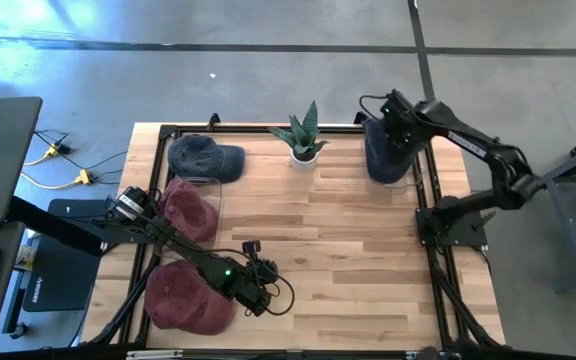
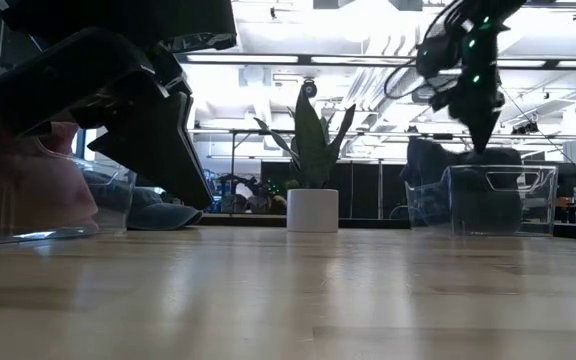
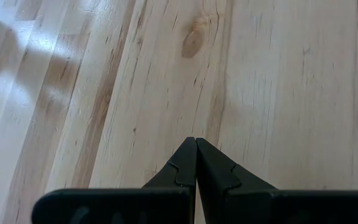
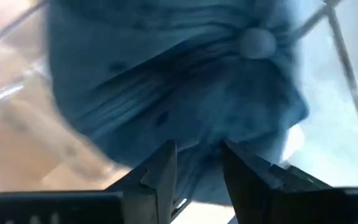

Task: Pick & Place hat
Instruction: Put the red cap into the left transparent bin

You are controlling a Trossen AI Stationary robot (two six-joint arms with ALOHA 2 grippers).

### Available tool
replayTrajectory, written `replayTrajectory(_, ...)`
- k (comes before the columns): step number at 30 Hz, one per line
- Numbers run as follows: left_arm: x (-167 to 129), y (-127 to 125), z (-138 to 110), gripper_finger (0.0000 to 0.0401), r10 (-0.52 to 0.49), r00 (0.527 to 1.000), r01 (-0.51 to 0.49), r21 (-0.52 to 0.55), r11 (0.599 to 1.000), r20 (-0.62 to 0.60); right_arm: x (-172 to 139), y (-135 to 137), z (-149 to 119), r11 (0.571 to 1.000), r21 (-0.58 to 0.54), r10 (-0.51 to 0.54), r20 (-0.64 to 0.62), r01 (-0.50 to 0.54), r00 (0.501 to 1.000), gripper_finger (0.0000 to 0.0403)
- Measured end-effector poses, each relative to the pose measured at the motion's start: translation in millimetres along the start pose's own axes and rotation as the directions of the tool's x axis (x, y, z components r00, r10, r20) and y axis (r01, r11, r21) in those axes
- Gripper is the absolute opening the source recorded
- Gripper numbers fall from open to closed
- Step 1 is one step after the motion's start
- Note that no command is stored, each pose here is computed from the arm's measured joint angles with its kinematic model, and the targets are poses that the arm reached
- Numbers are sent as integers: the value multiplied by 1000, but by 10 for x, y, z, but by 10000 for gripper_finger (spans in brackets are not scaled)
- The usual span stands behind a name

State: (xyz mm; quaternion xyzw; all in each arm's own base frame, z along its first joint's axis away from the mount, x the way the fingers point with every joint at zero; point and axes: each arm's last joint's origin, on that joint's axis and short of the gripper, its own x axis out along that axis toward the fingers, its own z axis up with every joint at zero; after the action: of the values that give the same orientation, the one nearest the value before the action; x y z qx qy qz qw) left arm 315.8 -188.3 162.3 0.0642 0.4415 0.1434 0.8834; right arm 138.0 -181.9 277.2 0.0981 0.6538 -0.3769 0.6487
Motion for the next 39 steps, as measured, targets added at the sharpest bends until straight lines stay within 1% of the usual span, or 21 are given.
replayTrajectory(4,0,0,0,0,0,1000,0,0,1000,0,153,-55,157,992,27,-124,-1,124,992,100)
replayTrajectory(6,0,0,-1,0,0,1000,0,1,1000,-1,138,-37,194,991,32,-132,35,131,991,87)
replayTrajectory(9,0,0,-1,0,0,1000,0,3,1000,-1,6,40,202,993,39,-120,126,115,985,65)
replayTrajectory(12,0,1,-1,0,0,1000,0,3,1000,-1,-211,177,135,995,56,-96,220,86,971,42)
replayTrajectory(14,0,0,-2,0,0,1000,0,3,1000,-1,-373,333,89,999,48,-23,306,9,952,24)
replayTrajectory(15,0,1,-1,0,1,1000,-1,3,1000,-1,-444,435,64,999,29,28,361,-41,932,15)
replayTrajectory(17,0,1,-2,0,0,1000,0,0,1000,-2,-540,693,-12,989,-50,145,475,-138,868,4)
replayTrajectory(19,-1,-4,-5,0,-14,1000,14,-1,1000,-11,-554,987,-115,968,-126,249,575,-216,779,6)
replayTrajectory(21,-1,-15,-14,0,-54,998,54,-2,999,-39,-495,1316,-249,936,-203,348,648,-286,678,9)
replayTrajectory(23,-24,-26,-11,0,-102,991,103,4,995,-91,-385,1650,-405,891,-290,448,682,-349,577,8)
replayTrajectory(26,-171,-64,32,0,-153,970,159,16,987,-187,-235,2097,-630,802,-427,586,699,-418,409,2)
replayTrajectory(27,-242,-76,32,0,-156,961,164,18,986,-229,-202,2216,-692,773,-464,619,702,-433,352,2)
replayTrajectory(29,-410,-95,25,0,-141,939,153,13,988,-315,-157,2411,-808,726,-524,666,696,-445,268,5)
replayTrajectory(31,-586,-117,8,0,-128,911,134,-12,991,-392,-124,2554,-892,705,-555,685,693,-441,223,6)
replayTrajectory(34,-825,-155,-71,0,-106,863,80,-74,994,-494,-81,2717,-965,697,-586,699,682,-413,213,2)
replayTrajectory(37,-1026,-237,-218,0,-94,820,31,-121,992,-565,-31,2834,-991,697,-611,706,677,-375,209,3)
replayTrajectory(39,-1132,-258,-332,3,-49,799,-40,-133,990,-600,0,2890,-980,695,-621,709,678,-362,196,5)
